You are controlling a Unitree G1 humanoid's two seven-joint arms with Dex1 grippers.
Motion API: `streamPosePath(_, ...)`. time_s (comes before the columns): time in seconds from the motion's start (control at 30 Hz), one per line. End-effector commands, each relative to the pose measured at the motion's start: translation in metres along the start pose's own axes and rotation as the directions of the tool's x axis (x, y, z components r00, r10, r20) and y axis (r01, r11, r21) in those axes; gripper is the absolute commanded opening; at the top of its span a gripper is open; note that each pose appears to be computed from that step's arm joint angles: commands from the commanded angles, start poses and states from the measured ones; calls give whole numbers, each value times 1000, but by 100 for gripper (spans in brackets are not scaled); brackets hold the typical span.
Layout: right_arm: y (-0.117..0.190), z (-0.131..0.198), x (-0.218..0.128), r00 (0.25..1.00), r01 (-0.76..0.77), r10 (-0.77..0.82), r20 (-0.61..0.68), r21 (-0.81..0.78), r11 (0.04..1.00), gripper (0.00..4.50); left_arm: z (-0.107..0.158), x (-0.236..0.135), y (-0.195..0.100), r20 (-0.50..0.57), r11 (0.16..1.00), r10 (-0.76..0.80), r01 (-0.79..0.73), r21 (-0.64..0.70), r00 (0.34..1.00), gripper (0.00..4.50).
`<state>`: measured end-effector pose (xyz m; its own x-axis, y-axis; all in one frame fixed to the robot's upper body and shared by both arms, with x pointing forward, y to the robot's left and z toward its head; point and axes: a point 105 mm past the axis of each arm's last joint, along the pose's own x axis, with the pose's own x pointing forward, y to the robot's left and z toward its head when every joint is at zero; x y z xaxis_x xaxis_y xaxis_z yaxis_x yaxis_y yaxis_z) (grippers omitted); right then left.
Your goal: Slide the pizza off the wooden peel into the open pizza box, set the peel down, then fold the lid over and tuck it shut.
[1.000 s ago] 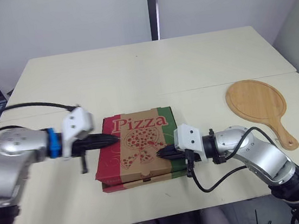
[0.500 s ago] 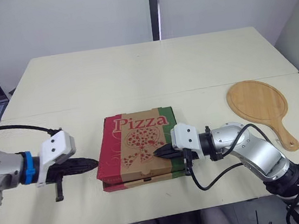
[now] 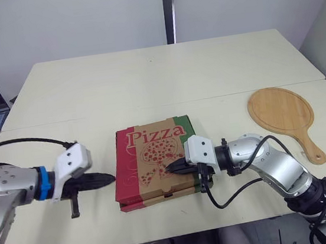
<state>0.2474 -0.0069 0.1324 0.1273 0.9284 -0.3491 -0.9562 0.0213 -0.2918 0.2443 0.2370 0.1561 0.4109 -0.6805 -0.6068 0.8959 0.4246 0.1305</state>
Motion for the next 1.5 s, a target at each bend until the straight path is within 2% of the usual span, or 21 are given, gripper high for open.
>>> streamPosePath(0.03,1,-3,4,1000,4,-5,-8,-49,999,4,25,-4,-2,77,1000,7,-8,7,997,0)
streamPosePath(0.17,3,-16,8,999,3,-6,-45,-66,998,4,25,17,-16,86,1000,-29,28,9,996,0)
streamPosePath(0.33,5,-24,9,998,7,-11,-64,-72,997,4,-1,46,-26,-5,999,-53,53,5,999,0)
streamPosePath(0.5,5,-31,8,996,12,-21,-90,-107,994,4,-20,59,-26,-44,999,-48,48,0,998,0)
streamPosePath(0.53,3,-28,6,997,25,-34,-74,-115,993,4,-17,58,-26,-12,999,-40,40,-10,999,0)
streamPosePath(0.63,-5,-14,-2,997,79,-81,-11,-126,989,4,1,47,-14,127,997,39,-30,-76,991,0)
streamPosePath(0.7,-11,-3,-13,990,137,-133,36,-101,986,4,3,31,2,173,982,154,-131,-137,973,0)
streamPosePath(0.8,-30,5,-39,958,283,-279,64,-60,957,4,-12,2,32,160,913,388,-355,-200,908,0)
streamPosePath(0.93,-56,-10,-70,886,463,-463,2,-8,886,4,-34,2,38,107,860,478,-441,-256,872,0)
streamPosePath(1.0,-62,-29,-81,856,511,-511,-80,-24,859,4,-42,17,33,90,866,456,-418,-275,886,0)
streamPosePath(1.13,-53,-64,-79,855,478,-477,-204,-46,877,4,-34,47,25,126,887,400,-349,-301,908,0)
streamPosePath(1.33,-30,-67,-58,908,385,-379,-182,-1,923,4,-19,73,20,178,917,333,-273,-291,926,0)
streamPosePath(1.5,-30,-61,-56,909,391,-386,-158,1,920,4,-11,88,18,204,932,295,-233,-279,934,0)
